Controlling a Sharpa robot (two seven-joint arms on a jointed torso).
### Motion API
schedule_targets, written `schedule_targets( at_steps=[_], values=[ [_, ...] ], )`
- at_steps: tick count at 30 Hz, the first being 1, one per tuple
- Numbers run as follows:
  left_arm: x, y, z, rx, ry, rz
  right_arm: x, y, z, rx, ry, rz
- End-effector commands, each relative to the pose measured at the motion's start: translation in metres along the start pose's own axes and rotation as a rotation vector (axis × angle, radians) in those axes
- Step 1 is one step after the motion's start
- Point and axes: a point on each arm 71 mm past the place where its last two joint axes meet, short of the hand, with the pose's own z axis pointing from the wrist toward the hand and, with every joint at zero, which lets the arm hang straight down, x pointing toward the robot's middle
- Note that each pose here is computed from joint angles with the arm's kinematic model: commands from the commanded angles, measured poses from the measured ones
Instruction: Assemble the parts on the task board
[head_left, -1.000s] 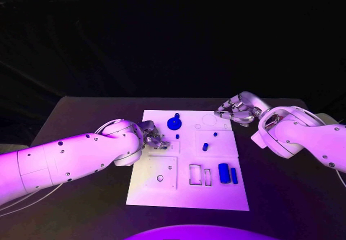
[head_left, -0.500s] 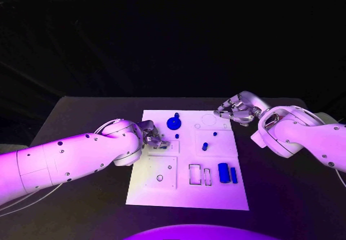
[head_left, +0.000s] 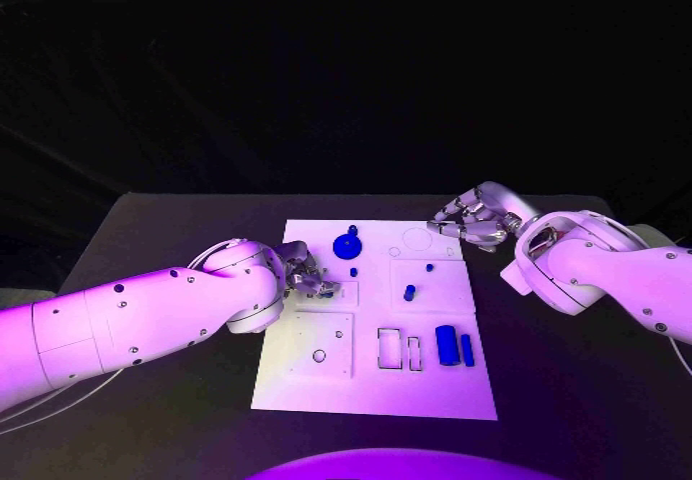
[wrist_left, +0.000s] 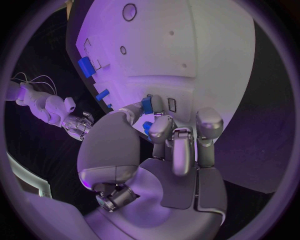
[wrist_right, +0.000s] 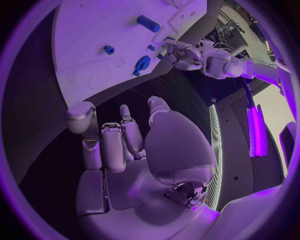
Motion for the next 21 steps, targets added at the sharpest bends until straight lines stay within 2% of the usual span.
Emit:
schedule_targets(
  at_steps=[1,21],
  values=[
    [0.0049,0.002,0.0,-0.013,0.018,0.004,0.0007,0.0011,0.0001,-0.012,0.002,-0.005],
    [0.003,0.0055,-0.0011,-0.023,0.04,-0.016,0.0007,0.0008,0.0002,-0.01,0.003,-0.005]
  ],
)
